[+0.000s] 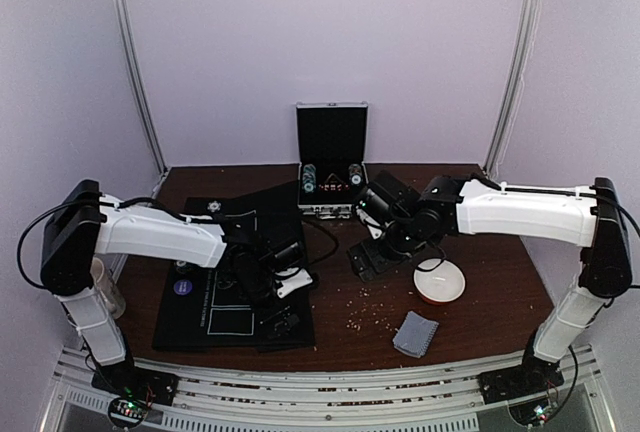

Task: Distribute texas hold em gaming equipment
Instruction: Pick up the pile of poker chips from the poker table mat.

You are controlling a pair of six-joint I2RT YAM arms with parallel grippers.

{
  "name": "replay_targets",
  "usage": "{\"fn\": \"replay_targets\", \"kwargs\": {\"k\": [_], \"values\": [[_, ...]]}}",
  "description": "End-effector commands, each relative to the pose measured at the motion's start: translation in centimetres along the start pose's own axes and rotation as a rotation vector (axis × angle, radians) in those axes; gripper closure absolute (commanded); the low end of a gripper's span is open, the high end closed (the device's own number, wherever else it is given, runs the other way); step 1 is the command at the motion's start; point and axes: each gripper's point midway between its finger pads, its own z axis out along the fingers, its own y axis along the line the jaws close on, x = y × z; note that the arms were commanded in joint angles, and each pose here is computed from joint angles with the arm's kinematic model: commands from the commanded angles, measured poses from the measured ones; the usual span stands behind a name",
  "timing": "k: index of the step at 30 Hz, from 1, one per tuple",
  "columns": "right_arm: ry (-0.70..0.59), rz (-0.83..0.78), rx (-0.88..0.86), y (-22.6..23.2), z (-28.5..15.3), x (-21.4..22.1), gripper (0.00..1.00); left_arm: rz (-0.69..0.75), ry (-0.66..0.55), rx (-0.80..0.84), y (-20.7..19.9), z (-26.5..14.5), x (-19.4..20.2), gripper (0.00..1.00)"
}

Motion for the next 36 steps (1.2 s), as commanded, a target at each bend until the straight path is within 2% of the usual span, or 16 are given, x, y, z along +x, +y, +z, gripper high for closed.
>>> {"fn": "replay_targets", "kwargs": {"k": [1, 4, 10, 18, 22, 24, 36], "values": [[0.022, -0.001, 0.02, -0.2, 0.9, 0.8, 0.0, -0.026, 0.001, -0.022, 0.6, 1.0, -0.3, 0.09], [0.022, 0.0, 0.011, -0.1, 1.1, 0.9, 0.0, -0.031, -0.016, -0.027, 0.7, 1.1, -0.7, 0.22], [0.026, 0.0, 0.013, -0.1, 1.2, 1.0, 0.0, -0.044, -0.001, -0.041, 1.0, 2.3, -0.1, 0.36], [0.03, -0.004, 0.012, 0.0, 1.3, 0.9, 0.0, -0.046, 0.037, -0.052, 1.2, 3.2, 1.2, 0.64], [0.03, -0.006, 0.015, 0.0, 1.3, 0.8, 0.0, -0.04, 0.043, -0.047, 1.1, 3.5, 1.5, 0.85], [0.03, -0.006, 0.015, 0.0, 1.3, 0.7, 0.0, -0.04, 0.049, -0.044, 1.1, 3.7, 1.7, 1.0], [0.033, -0.008, 0.022, -0.1, 1.2, 0.6, 0.0, -0.078, -0.03, -0.155, 3.4, 0.6, -0.2, 1.0]]}}
